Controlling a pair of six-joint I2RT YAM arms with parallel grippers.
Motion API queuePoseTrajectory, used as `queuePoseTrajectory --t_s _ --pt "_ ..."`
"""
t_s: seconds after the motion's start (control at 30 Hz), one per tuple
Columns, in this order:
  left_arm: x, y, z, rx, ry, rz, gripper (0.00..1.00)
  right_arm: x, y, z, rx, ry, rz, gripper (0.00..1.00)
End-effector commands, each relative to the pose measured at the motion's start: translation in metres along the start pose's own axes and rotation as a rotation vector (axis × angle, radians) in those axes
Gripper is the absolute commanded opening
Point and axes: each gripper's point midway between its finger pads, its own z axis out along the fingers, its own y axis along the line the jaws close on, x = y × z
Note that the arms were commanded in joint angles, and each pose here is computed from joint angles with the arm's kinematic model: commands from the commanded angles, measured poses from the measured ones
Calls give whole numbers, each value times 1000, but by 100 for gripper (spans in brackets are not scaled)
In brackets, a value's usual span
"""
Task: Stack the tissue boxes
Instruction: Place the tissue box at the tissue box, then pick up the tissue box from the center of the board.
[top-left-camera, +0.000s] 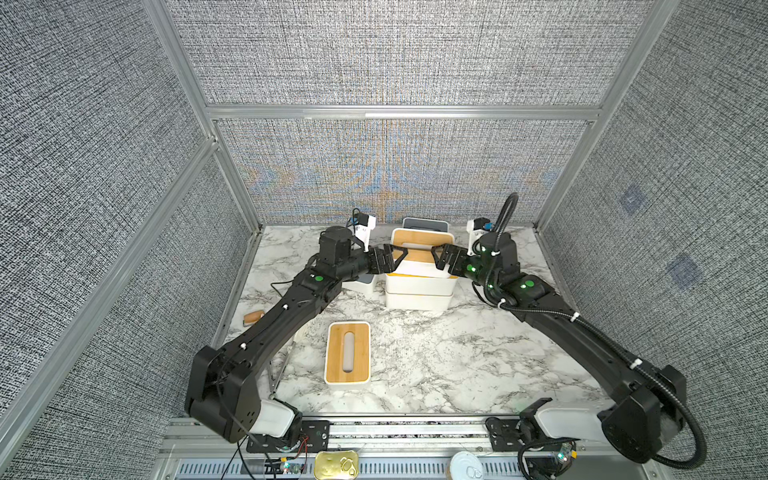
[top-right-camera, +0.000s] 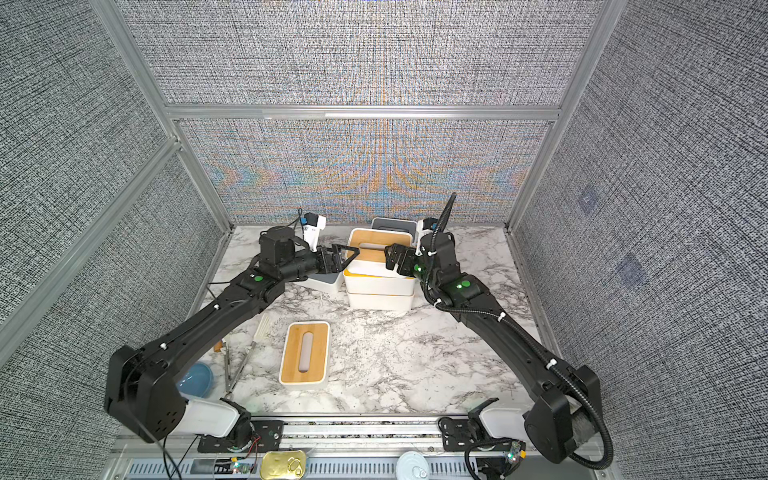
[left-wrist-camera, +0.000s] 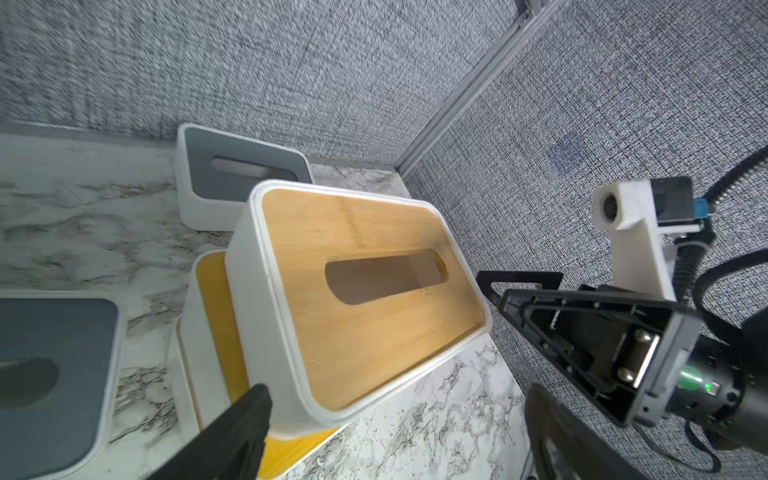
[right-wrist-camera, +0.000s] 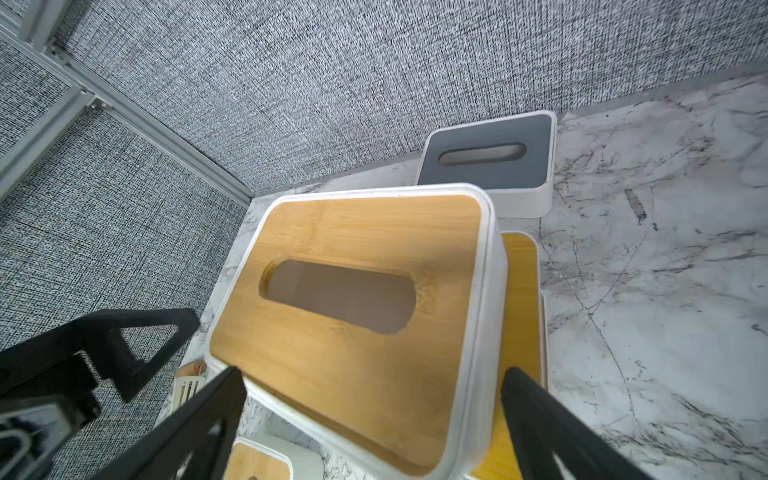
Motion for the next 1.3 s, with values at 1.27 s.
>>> queuePoseTrajectory --t_s 1.27 --pt "243 165 -134 -666 161 -220 82 110 9 -93 -84 13 -154 99"
